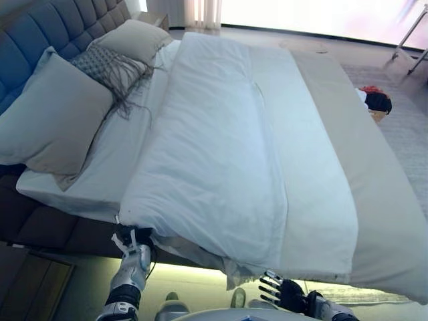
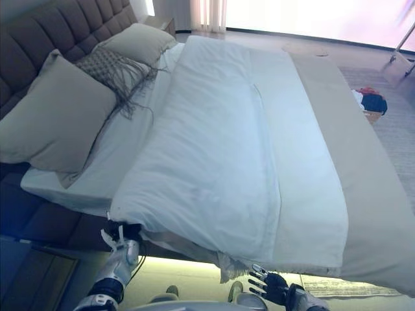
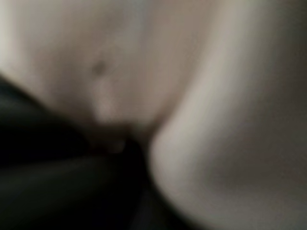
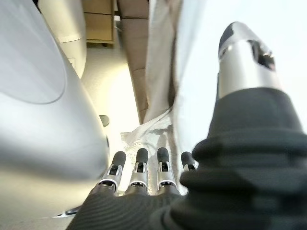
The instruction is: Make the bed neatly
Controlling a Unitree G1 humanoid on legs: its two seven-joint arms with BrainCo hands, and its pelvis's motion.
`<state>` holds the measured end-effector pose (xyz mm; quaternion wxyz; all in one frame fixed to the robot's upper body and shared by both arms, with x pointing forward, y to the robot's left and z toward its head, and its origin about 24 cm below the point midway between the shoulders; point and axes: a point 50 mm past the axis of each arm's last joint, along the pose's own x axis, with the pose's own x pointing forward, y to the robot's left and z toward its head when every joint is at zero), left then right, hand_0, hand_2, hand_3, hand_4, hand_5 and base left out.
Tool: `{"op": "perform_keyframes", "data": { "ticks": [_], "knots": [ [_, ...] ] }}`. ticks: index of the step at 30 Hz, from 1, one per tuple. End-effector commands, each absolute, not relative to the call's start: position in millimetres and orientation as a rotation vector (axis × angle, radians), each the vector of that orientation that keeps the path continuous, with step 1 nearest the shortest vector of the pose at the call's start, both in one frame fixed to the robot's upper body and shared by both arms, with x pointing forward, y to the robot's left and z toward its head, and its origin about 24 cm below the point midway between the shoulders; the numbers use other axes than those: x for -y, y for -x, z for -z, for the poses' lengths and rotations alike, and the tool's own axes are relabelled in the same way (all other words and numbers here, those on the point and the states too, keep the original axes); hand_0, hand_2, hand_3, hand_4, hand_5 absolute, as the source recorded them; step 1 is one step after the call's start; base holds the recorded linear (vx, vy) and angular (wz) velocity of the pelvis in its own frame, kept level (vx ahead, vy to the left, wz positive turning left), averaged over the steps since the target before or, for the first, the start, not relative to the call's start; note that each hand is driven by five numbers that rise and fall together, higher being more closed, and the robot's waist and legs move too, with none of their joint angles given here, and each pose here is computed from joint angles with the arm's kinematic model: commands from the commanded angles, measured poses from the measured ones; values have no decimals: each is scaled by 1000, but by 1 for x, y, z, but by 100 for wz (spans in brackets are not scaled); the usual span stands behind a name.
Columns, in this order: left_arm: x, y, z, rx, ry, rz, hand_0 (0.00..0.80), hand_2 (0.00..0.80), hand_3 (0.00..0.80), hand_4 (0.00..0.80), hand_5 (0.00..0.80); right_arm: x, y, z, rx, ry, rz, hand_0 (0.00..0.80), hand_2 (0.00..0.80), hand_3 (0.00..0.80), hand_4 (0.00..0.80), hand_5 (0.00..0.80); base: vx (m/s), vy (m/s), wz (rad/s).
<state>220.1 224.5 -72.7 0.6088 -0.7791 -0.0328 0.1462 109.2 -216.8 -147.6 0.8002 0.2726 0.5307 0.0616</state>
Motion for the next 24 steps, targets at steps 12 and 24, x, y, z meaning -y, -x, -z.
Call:
{"op": "perform_keyframes", "data": {
  "ticks": [12,24],
  "knots": [
    [-452,-106,-4,617,1270,-745,800,800,800,800,800,248,-110,143,-1062,-595,19,0,0,0,0,0,-26,81,-3],
    [-497,-65,-50,611,1153,-858,800,800,800,800,800,264,-104,142,-1074,-579,84,0,0,0,0,0,-50,49,-6]
  ]
}}
